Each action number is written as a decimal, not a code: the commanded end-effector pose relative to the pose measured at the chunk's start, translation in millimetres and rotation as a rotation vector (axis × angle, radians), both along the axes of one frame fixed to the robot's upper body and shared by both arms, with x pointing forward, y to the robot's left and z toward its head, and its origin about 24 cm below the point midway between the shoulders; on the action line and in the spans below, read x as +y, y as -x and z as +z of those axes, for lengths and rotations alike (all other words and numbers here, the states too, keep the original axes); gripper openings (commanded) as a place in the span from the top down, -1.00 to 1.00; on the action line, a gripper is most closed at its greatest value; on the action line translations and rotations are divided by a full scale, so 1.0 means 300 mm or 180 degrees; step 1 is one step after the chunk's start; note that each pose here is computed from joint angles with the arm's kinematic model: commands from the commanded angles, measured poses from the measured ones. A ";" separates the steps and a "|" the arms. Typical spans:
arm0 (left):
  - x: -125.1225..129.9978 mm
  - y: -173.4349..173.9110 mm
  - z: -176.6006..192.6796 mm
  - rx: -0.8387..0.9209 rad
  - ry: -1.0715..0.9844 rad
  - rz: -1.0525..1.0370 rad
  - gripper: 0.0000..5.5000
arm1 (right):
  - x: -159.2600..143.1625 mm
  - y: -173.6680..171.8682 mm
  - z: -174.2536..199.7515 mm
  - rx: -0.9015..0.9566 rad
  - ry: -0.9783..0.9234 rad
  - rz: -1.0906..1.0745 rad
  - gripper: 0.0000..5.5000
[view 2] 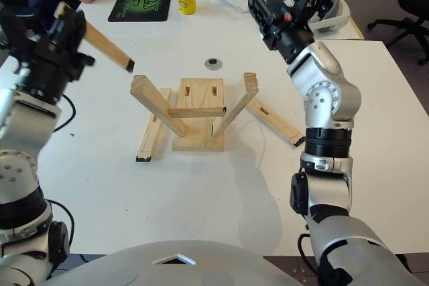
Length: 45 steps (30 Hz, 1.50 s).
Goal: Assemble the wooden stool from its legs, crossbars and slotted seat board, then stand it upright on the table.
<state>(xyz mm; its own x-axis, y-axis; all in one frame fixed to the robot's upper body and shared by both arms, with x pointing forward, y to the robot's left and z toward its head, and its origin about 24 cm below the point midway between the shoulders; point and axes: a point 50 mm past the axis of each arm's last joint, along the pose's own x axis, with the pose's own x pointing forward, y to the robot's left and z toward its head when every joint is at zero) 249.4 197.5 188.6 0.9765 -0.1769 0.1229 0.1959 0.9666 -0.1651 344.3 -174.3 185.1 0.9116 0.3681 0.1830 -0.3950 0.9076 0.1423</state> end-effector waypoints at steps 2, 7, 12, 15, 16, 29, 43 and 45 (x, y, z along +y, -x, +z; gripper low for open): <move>-0.021 -0.008 -0.129 0.0134 -0.0358 0.0129 0.84 | -0.034 0.050 -0.120 -0.0116 0.0580 -0.0317 0.27; -0.001 -0.005 -0.257 0.0262 -0.0213 0.0215 0.84 | -0.065 0.105 -0.245 0.0018 0.0840 -0.0573 0.58; -0.006 -0.023 -0.291 0.0201 0.0018 0.0133 0.84 | -0.069 0.152 -0.329 0.0032 0.1112 -0.0711 0.64; -0.023 -0.041 -0.284 0.0115 0.0083 0.0044 0.84 | -0.056 0.167 -0.347 -0.0010 0.1161 -0.0723 0.64; -0.030 -0.046 -0.284 0.0113 0.0091 0.0019 0.84 | -0.051 0.171 -0.349 -0.0036 0.1191 -0.0709 0.64; -0.056 -0.032 -0.365 0.0339 0.0091 0.0014 0.84 | -0.054 0.157 -0.336 -0.0078 0.1195 -0.0734 0.64; -0.058 0.003 -0.377 0.0378 -0.0047 0.0045 0.84 | -0.059 0.147 -0.326 -0.0109 0.1206 -0.0744 0.64; -0.058 0.001 -0.390 0.0475 -0.0233 0.0061 0.84 | -0.059 0.147 -0.325 -0.0113 0.1211 -0.0748 0.64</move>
